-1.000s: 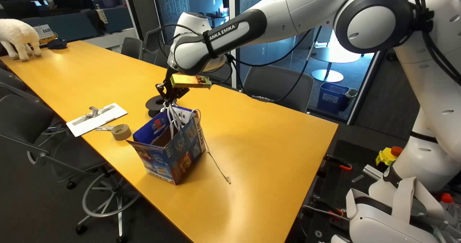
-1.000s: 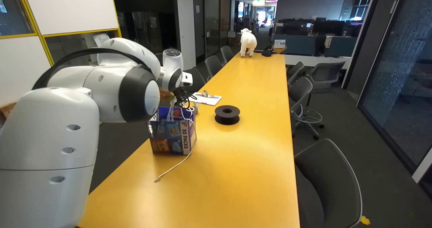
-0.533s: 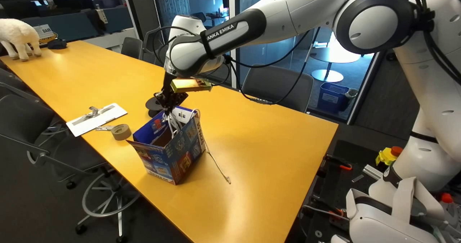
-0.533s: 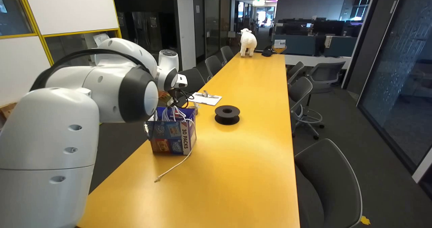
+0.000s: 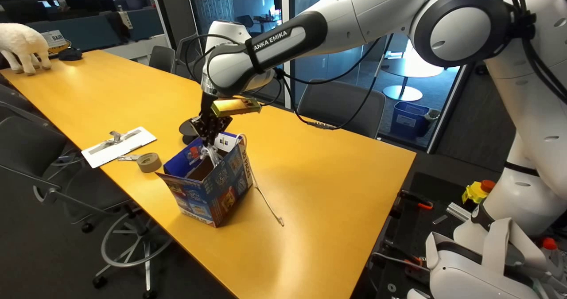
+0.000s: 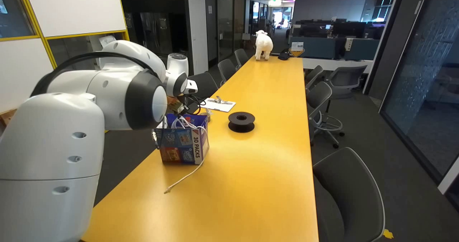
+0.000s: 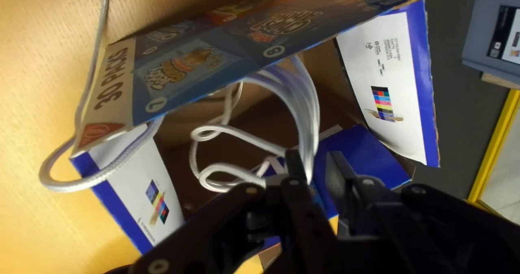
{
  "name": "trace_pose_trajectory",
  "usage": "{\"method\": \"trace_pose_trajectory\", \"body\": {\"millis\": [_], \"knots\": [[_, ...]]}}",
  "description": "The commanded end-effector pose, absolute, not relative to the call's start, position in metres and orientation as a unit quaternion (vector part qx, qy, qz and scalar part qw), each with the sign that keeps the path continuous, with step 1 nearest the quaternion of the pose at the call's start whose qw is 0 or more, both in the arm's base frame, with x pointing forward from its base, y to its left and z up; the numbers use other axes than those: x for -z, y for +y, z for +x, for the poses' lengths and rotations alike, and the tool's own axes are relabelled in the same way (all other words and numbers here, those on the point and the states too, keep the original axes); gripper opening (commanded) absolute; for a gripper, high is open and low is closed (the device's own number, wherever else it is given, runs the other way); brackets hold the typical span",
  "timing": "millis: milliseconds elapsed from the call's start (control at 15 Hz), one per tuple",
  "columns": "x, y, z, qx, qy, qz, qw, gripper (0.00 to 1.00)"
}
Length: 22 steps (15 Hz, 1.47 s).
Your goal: Place the white ropes inside the blue box
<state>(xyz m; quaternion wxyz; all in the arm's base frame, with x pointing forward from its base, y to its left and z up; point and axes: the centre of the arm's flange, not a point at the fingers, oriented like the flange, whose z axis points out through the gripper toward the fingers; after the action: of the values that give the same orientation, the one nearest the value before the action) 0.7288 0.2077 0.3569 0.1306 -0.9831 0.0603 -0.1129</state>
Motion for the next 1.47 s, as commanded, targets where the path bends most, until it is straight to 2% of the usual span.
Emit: {"method": "trace_pose_trajectory", "body": {"millis": [0, 267, 400, 467, 600, 1000, 1200, 1400], "knots": [[-0.363, 0.196, 0.731, 0.122, 0.06, -0.986, 0.099, 0.54], [-0.367, 0.169, 0.72, 0.153, 0.102, -0.981, 0.063, 0.84], [-0.366, 0.152, 0.716, 0.167, 0.152, -0.973, 0.049, 0.98], [-0.367, 0.145, 0.713, 0.174, 0.171, -0.969, 0.042, 1.0], [-0.367, 0.13, 0.701, 0.185, 0.194, -0.963, 0.022, 1.0], [-0.359, 0.105, 0.629, 0.126, 0.075, -0.989, -0.031, 1.0], [-0.337, 0.1, 0.595, 0.12, 0.023, -0.992, -0.031, 1.0], [-0.305, 0.1, 0.586, 0.087, 0.002, -0.996, -0.007, 1.0]]}}
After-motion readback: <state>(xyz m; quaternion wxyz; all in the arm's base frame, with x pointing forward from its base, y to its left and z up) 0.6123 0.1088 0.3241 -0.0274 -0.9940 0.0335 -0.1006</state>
